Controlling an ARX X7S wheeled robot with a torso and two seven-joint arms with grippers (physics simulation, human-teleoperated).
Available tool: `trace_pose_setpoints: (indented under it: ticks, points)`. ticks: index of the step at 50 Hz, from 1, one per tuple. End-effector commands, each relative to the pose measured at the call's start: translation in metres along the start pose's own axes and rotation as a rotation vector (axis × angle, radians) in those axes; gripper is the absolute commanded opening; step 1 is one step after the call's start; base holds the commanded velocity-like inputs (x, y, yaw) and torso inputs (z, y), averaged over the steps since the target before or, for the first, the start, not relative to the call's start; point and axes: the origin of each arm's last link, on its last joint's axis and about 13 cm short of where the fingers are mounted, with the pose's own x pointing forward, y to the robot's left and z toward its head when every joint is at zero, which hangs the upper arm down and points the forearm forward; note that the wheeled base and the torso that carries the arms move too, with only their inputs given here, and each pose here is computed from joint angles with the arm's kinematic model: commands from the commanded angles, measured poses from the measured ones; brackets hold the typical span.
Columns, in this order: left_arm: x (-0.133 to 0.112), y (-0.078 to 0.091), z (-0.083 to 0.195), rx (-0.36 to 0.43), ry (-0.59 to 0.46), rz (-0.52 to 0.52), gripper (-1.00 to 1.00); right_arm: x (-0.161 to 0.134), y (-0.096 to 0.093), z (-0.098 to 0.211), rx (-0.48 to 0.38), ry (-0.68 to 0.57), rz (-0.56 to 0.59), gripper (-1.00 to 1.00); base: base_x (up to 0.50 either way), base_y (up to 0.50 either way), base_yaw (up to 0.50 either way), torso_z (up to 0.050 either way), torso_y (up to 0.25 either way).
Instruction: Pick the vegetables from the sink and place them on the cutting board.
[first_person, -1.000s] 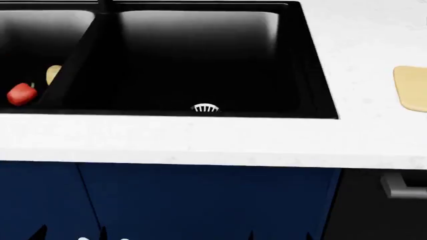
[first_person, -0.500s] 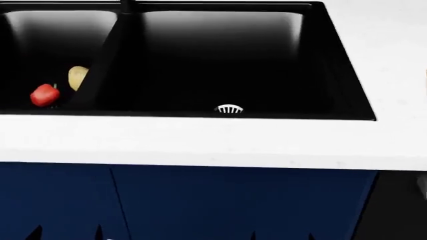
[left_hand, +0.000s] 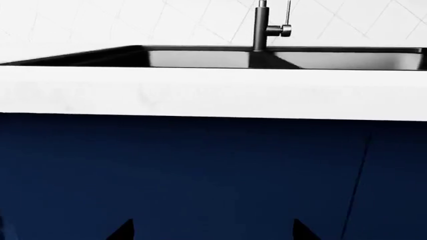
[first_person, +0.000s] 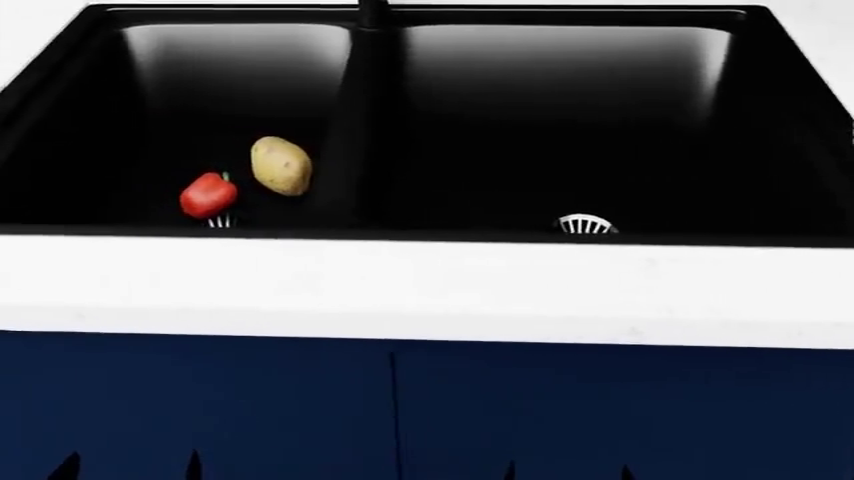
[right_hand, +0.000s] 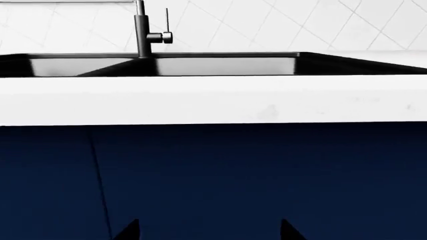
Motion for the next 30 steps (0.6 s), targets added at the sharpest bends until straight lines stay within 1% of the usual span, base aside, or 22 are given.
trace_pose_setpoints:
  ticks: [1, 15, 24, 26, 30]
  points:
    - [0.0008, -0.0009, 0.0001, 0.001, 0.003, 0.003, 1.0, -0.0002, 0.0004, -0.0006, -0.009, 0.003, -0.007, 1.0, 0.03, 0.5, 0.0, 0.0, 0.0]
    - [0.001, -0.0013, 0.0004, -0.003, 0.009, 0.005, 1.0, -0.0014, 0.0011, -0.0005, -0.017, 0.001, -0.008, 1.0, 0.03, 0.5, 0.0, 0.0, 0.0]
    - [0.0005, -0.0006, -0.0001, 0.009, 0.007, 0.005, 1.0, -0.0004, 0.0006, -0.0003, -0.021, 0.006, -0.012, 1.0, 0.03, 0.5, 0.0, 0.0, 0.0]
    - [0.001, -0.0018, 0.0002, 0.008, 0.008, 0.007, 1.0, 0.0, 0.0011, -0.0001, -0.036, 0.008, -0.011, 1.0, 0.03, 0.5, 0.0, 0.0, 0.0]
    - [0.001, -0.0027, 0.001, 0.006, -0.006, 0.006, 1.0, 0.0001, 0.0002, 0.0003, -0.028, 0.006, -0.018, 1.0, 0.02, 0.2, 0.0, 0.0, 0.0]
